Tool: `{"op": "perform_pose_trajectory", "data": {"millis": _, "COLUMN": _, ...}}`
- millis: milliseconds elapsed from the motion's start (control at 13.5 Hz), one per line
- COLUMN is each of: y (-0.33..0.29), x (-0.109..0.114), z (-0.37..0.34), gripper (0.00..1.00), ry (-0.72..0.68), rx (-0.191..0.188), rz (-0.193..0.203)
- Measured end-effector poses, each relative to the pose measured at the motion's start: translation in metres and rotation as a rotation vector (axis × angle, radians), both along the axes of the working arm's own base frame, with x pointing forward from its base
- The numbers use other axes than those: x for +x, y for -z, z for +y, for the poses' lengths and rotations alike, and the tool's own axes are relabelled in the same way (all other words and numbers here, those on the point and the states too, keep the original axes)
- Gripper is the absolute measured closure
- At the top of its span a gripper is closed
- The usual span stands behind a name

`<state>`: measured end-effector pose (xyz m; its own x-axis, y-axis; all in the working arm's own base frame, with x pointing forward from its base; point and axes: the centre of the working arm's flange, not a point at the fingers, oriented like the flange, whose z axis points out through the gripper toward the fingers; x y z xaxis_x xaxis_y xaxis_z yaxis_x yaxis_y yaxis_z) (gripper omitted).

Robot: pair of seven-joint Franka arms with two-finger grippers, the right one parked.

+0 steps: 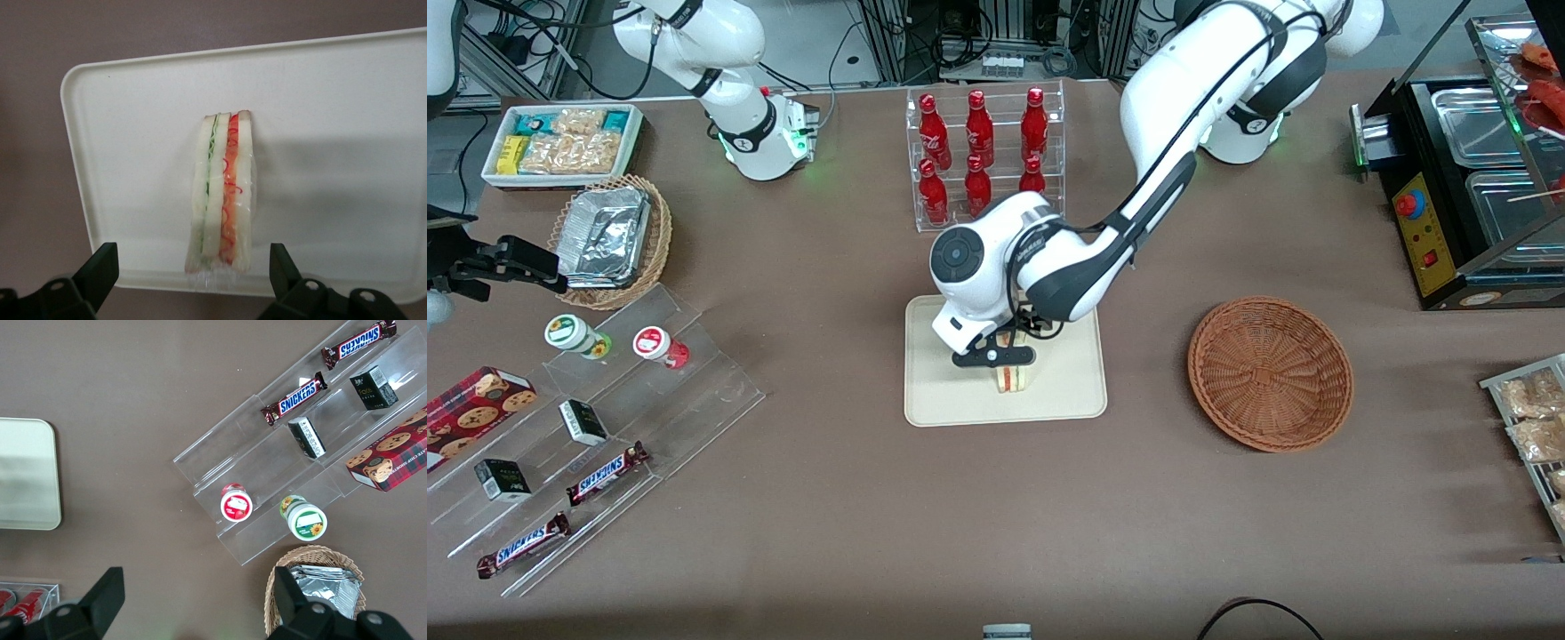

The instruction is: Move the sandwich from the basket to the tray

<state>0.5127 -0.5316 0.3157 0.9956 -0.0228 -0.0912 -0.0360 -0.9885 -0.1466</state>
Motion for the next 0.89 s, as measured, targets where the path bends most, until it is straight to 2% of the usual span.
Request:
{"op": "perform_pose_trajectory", "data": {"millis": 148, "y": -0.03, "x": 0.005, "z": 0.008, "gripper": 0.0, "ry": 0.009, "rx": -0.033, "rz": 0.012}}
{"op": "perform_pose_trajectory", "data": {"millis": 296, "y": -0.053, "x": 0.021, "z": 0.026, "gripper": 0.0, "ry": 0.018, "rx": -0.078, "rz": 0.021}}
{"op": "perform_pose_trajectory", "data": {"millis": 444, "y": -0.078, "x": 0.039, "z": 0.049, "gripper": 0.0, "ry": 0.046, "rx": -0.1, "rz": 0.007}}
{"op": "perform_pose_trajectory", "data": {"millis": 667, "y": -0.11, "x": 0.059, "z": 0.093, "gripper": 0.0, "ry": 0.077, "rx": -0.083, "rz": 0.019}}
{"op": "perform_pose_trajectory", "data": {"millis": 889, "y": -0.13, "x": 0.069, "z": 0.132, "gripper": 0.0, "ry": 0.047, "rx": -0.05, "rz": 0.033}}
